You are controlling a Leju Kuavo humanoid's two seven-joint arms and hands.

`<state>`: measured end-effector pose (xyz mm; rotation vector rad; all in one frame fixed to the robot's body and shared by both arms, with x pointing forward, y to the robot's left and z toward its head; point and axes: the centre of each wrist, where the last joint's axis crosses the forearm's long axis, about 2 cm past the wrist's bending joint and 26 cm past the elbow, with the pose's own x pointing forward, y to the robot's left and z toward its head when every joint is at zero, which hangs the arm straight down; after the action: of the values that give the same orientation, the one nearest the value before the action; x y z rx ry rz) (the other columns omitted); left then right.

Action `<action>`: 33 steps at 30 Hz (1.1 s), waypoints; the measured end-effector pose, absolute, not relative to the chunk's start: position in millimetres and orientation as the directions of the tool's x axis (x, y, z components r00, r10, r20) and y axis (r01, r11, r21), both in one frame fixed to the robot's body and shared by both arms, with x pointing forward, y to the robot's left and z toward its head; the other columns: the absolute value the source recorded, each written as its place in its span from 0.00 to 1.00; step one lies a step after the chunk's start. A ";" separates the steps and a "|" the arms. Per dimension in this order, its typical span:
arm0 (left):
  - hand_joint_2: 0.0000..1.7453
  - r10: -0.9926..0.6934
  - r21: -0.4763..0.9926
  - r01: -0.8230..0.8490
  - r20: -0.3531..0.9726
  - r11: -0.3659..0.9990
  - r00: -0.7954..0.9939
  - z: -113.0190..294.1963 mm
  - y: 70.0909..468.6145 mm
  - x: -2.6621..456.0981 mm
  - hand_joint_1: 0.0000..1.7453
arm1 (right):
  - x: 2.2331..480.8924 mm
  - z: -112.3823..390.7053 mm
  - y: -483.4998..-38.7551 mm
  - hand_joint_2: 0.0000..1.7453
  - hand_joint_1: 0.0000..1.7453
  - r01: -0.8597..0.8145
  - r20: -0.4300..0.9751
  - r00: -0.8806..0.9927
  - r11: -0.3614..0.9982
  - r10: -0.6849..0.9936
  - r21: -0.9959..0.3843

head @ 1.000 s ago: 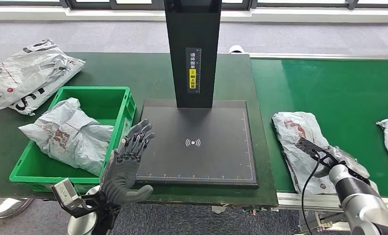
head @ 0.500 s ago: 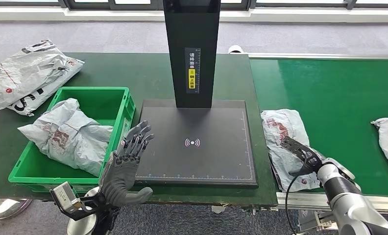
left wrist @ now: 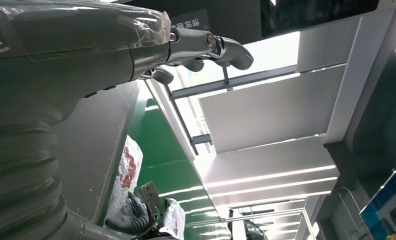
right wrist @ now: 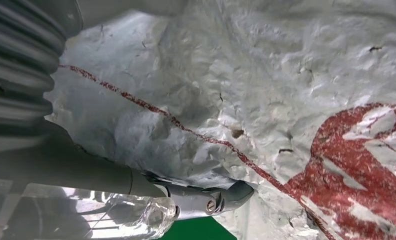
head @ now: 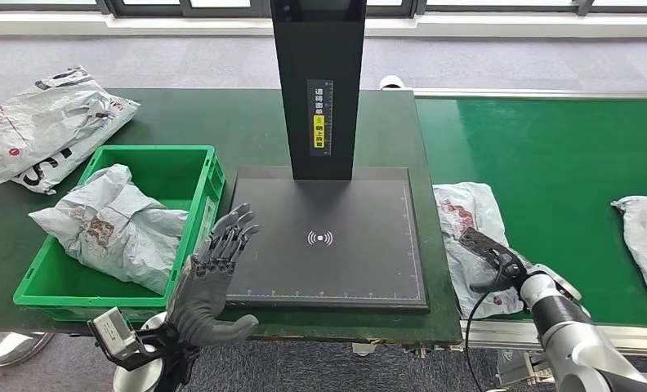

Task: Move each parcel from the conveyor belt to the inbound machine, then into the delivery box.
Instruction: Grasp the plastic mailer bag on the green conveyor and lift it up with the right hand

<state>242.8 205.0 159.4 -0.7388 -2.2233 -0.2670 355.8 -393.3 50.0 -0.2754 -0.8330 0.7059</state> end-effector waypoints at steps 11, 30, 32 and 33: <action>1.00 0.398 -0.021 0.570 0.737 0.821 -0.546 159.3 204.9 241.0 0.00 | 353.6 46.9 -390.3 1.00 1.00 -0.434 0.600 0.457 0.753 0.657 -0.494; 1.00 0.348 -0.015 0.513 0.751 0.858 -0.561 156.4 207.6 229.6 0.00 | 347.6 43.5 -393.4 1.00 1.00 -0.274 0.850 0.317 0.899 0.421 -0.342; 1.00 0.340 -0.013 0.503 0.752 0.864 -0.564 156.0 208.3 227.3 0.00 | 349.7 47.0 -394.5 1.00 1.00 -0.242 0.886 0.267 0.916 0.380 -0.320; 1.00 0.335 -0.012 0.498 0.753 0.867 -0.566 156.0 208.7 226.1 0.00 | 351.5 50.1 -394.8 1.00 1.00 -0.222 0.907 0.232 0.927 0.352 -0.303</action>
<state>226.1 208.7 156.0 -0.5991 -2.2233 -0.2557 351.5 -394.8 50.1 -0.1188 -1.2778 0.3961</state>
